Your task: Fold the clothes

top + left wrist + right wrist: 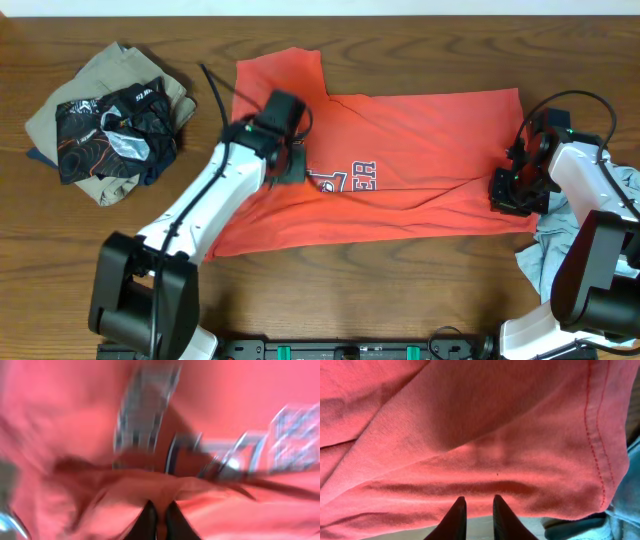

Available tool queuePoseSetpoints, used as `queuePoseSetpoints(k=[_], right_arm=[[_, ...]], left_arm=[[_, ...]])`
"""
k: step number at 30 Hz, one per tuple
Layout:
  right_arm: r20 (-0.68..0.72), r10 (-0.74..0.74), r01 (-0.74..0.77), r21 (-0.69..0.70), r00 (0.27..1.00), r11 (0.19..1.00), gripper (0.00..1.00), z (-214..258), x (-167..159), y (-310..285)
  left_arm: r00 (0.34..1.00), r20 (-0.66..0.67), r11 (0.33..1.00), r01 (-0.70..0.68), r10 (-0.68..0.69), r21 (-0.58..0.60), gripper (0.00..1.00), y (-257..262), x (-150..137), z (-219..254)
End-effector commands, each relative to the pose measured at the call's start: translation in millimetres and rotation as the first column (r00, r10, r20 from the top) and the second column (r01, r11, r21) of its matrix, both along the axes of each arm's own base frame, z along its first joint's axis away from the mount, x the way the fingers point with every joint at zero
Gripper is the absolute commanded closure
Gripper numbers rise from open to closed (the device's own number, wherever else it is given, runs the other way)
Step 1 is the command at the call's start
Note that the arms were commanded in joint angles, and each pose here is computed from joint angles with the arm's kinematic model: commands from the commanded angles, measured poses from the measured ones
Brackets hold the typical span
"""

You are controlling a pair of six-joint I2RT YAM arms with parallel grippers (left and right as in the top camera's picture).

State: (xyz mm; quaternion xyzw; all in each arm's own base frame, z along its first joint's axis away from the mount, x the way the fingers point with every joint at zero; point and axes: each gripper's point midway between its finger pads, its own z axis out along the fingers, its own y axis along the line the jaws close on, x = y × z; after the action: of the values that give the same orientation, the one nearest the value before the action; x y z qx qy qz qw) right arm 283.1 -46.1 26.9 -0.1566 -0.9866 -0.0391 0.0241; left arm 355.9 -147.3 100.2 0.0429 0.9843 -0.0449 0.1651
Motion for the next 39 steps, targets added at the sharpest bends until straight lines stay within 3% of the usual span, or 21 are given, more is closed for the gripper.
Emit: queuePoseSetpoints(k=[1, 2, 4, 8, 15, 18, 22, 31, 32, 35, 38, 39], right_arm=[[0.014, 0.002, -0.002, -0.005, 1.000, 1.000, 0.80, 2, 1, 1], [0.012, 0.002, -0.002, -0.011, 1.000, 1.000, 0.79, 2, 1, 0], [0.002, 0.002, -0.002, -0.026, 1.000, 1.000, 0.78, 2, -1, -3], [-0.032, -0.013, 0.010, -0.069, 0.999, 0.998, 0.76, 3, -10, -12], [-0.112, -0.184, 0.163, -0.177, 0.977, 0.971, 0.76, 5, -34, -39], [-0.116, -0.230, 0.208, -0.170, 0.966, 0.963, 0.74, 5, -38, -46], [-0.121, -0.239, 0.223, -0.130, 0.964, 0.966, 0.68, 4, -39, -42], [-0.093, -0.240, 0.227, -0.132, 0.966, 0.965, 0.58, -23, -46, -39], [-0.075, -0.240, 0.229, -0.134, 0.968, 0.964, 0.59, -28, -44, -40], [-0.028, -0.245, 0.239, -0.142, 0.969, 0.961, 0.69, -40, -40, -42], [-0.037, -0.262, 0.251, -0.179, 0.964, 0.951, 0.99, -45, -48, -47], [-0.057, -0.279, 0.262, -0.200, 0.959, 0.944, 0.99, -45, -54, -49]], left_arm=[[0.993, 0.109, 0.999, -0.040, 0.038, 0.018, 0.55, 10, 31, 38], [0.993, 0.108, 0.999, -0.051, 0.049, 0.019, 0.47, 14, 32, 43], [0.995, 0.059, 0.996, -0.079, 0.077, 0.041, 0.40, 30, 24, 42], [0.972, -0.158, 0.979, -0.156, 0.176, 0.132, 0.39, 74, -23, 20], [0.775, -0.372, 0.860, -0.454, 0.511, 0.235, 0.39, 145, -84, -17], [0.713, -0.455, 0.841, -0.506, 0.534, 0.194, 0.38, 150, -103, -38], [0.685, -0.518, 0.841, -0.520, 0.513, 0.146, 0.38, 147, -122, -64], [0.699, -0.549, 0.860, -0.505, 0.458, 0.075, 0.39, 133, -142, -103], [0.698, -0.549, 0.860, -0.503, 0.460, 0.081, 0.41, 134, -143, -103], [0.697, -0.545, 0.859, -0.503, 0.466, 0.090, 0.61, 136, -143, -104], [0.682, -0.547, 0.851, -0.512, 0.485, 0.116, 0.81, 139, -147, -103], [0.675, -0.551, 0.850, -0.511, 0.490, 0.130, 0.87, 140, -150, -103]])
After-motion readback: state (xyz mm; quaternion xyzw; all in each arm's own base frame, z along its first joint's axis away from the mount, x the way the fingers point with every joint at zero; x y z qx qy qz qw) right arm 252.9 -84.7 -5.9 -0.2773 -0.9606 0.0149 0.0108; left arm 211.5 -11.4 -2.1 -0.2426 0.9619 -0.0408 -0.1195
